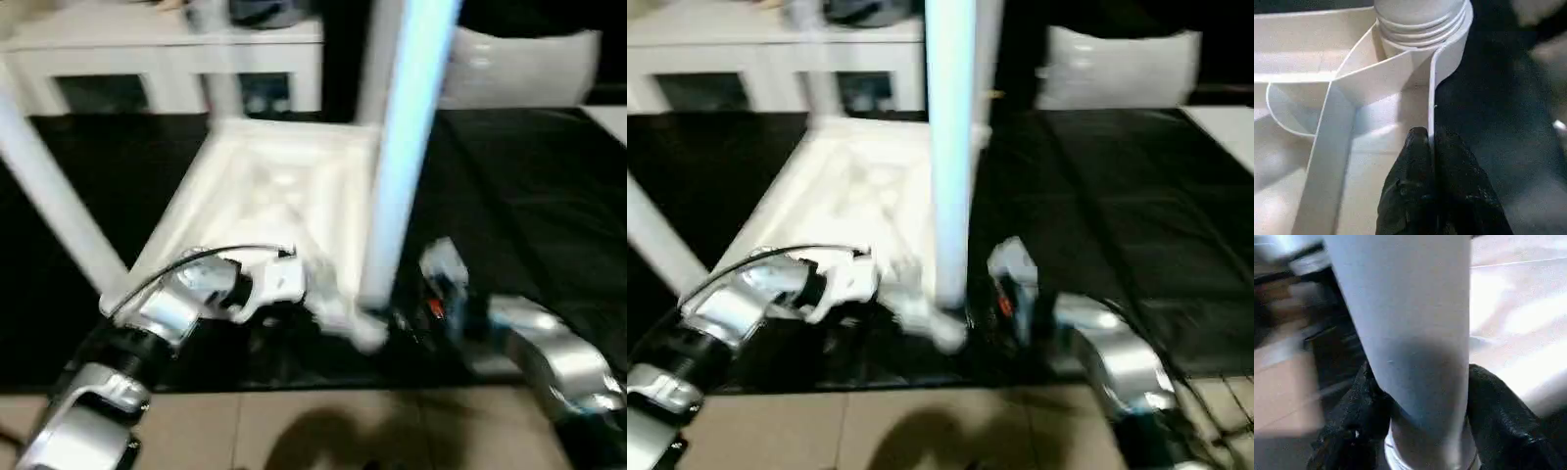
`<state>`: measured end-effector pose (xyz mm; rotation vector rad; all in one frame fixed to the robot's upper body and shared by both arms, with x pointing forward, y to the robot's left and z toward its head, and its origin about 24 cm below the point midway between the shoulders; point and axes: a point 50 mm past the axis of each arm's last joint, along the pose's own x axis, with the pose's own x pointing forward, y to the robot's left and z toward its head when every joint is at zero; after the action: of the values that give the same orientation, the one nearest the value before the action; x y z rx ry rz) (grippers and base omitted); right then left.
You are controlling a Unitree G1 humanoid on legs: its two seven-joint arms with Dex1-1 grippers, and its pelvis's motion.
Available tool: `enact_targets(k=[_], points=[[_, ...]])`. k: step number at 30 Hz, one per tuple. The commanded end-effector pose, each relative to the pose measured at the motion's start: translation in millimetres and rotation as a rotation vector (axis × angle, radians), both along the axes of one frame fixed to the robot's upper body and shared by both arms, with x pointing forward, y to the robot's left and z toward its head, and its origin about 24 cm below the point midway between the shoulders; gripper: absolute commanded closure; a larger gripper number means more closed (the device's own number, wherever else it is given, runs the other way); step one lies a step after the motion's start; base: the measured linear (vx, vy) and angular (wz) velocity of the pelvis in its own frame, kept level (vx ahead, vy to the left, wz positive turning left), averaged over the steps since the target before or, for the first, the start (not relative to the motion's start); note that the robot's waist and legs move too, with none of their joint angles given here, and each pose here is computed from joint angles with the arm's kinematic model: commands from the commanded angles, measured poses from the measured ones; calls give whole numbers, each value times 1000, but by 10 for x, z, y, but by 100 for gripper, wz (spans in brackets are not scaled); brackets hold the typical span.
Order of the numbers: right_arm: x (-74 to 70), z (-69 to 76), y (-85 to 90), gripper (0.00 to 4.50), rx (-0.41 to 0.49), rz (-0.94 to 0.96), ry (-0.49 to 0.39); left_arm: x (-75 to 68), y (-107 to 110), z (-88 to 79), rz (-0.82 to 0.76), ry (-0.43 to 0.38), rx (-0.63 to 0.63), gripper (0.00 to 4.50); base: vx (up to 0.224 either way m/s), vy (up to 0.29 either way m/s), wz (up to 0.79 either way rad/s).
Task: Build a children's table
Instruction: Rotate leg to tighten
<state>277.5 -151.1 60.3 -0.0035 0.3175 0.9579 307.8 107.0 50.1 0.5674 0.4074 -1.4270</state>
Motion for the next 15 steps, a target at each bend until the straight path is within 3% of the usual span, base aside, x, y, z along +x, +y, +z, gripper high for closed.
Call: enact_targets(k=[1,2,6,8,10,15], points=[[169,6,-4,249,-49,-191,-18,-102,-360,46,-64,3,-96,450,0,0,0],[264,6,28,249,-50,-325,-24,-76,-462,51,0,-1,-119,450,0,0,0],[410,-7,91,251,-92,-533,-42,-11,-679,66,126,-42,-162,450,0,0,0],[426,9,131,251,-50,-556,-47,11,-729,75,161,-57,-163,450,0,0,0],[423,39,161,197,-7,-556,-52,26,-747,69,176,-74,-144,450,0,0,0],[382,44,157,148,-28,-521,-74,48,-675,54,172,-95,-111,450,0,0,0]])
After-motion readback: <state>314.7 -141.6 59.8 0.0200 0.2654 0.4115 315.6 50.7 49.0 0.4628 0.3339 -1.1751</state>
